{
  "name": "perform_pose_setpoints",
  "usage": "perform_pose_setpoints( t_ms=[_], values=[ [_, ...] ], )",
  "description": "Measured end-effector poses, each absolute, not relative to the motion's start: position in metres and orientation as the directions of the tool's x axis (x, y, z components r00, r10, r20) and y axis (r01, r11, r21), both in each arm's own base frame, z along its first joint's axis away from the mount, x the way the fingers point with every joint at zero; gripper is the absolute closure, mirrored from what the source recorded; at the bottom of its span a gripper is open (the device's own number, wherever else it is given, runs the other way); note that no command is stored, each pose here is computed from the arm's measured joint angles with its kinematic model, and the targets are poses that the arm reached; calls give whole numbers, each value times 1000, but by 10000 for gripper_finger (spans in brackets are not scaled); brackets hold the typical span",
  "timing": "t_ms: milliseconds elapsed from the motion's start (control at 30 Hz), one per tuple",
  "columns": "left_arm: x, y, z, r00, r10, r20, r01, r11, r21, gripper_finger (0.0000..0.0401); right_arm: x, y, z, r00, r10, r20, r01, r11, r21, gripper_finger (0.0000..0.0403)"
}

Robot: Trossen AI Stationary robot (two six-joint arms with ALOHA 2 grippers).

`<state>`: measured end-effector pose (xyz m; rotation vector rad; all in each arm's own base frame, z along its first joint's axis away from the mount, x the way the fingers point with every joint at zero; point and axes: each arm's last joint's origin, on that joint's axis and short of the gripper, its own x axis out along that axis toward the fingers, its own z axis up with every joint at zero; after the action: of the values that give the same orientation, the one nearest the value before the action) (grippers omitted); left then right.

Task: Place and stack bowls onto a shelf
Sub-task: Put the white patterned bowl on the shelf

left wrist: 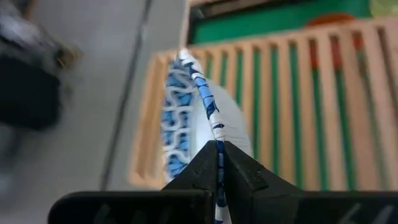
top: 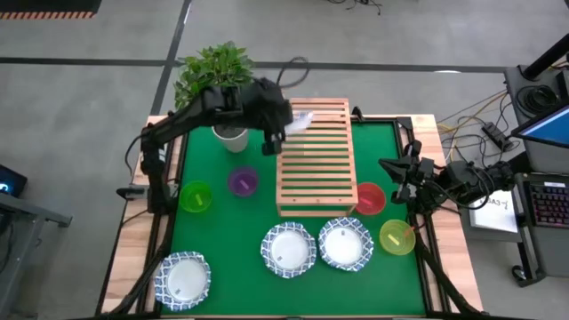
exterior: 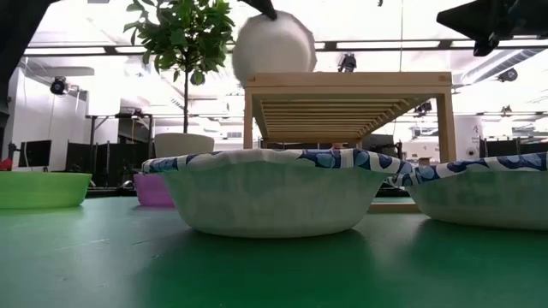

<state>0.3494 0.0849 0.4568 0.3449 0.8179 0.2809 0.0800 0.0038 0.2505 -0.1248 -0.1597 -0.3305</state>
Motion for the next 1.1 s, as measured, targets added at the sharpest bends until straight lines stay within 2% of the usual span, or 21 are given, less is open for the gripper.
perform_pose_setpoints(
  t_ms=[133, 300, 533, 667, 767, 933, 1100],
  values=[
    [356, 96, 468, 736, 407, -542, -122, 866, 485, 401, 80, 4, 250, 934, -313, 172, 332, 938, -100, 390],
    [366, 103, 466, 759, 425, -493, -126, 840, 529, 401, 80, 4, 250, 934, -313, 171, 335, 935, -114, 390],
    [408, 111, 417, 695, 398, -599, -42, 854, 519, 401, 81, 4, 248, 938, -314, 150, 333, 933, -132, 390],
    [425, 119, 390, 596, 500, -629, -68, 811, 581, 401, 81, 4, 247, 937, -317, 147, 337, 932, -134, 390],
    [432, 122, 373, 551, 496, -671, -24, 813, 582, 401, 81, 4, 247, 936, -321, 146, 340, 931, -133, 390],
    [436, 122, 366, 546, 482, -686, -25, 827, 561, 390, 81, 4, 247, 935, -322, 147, 341, 931, -133, 390],
    [437, 121, 365, 570, 433, -698, -11, 854, 520, 347, 81, 4, 247, 935, -323, 147, 342, 930, -133, 390]
  ],
)
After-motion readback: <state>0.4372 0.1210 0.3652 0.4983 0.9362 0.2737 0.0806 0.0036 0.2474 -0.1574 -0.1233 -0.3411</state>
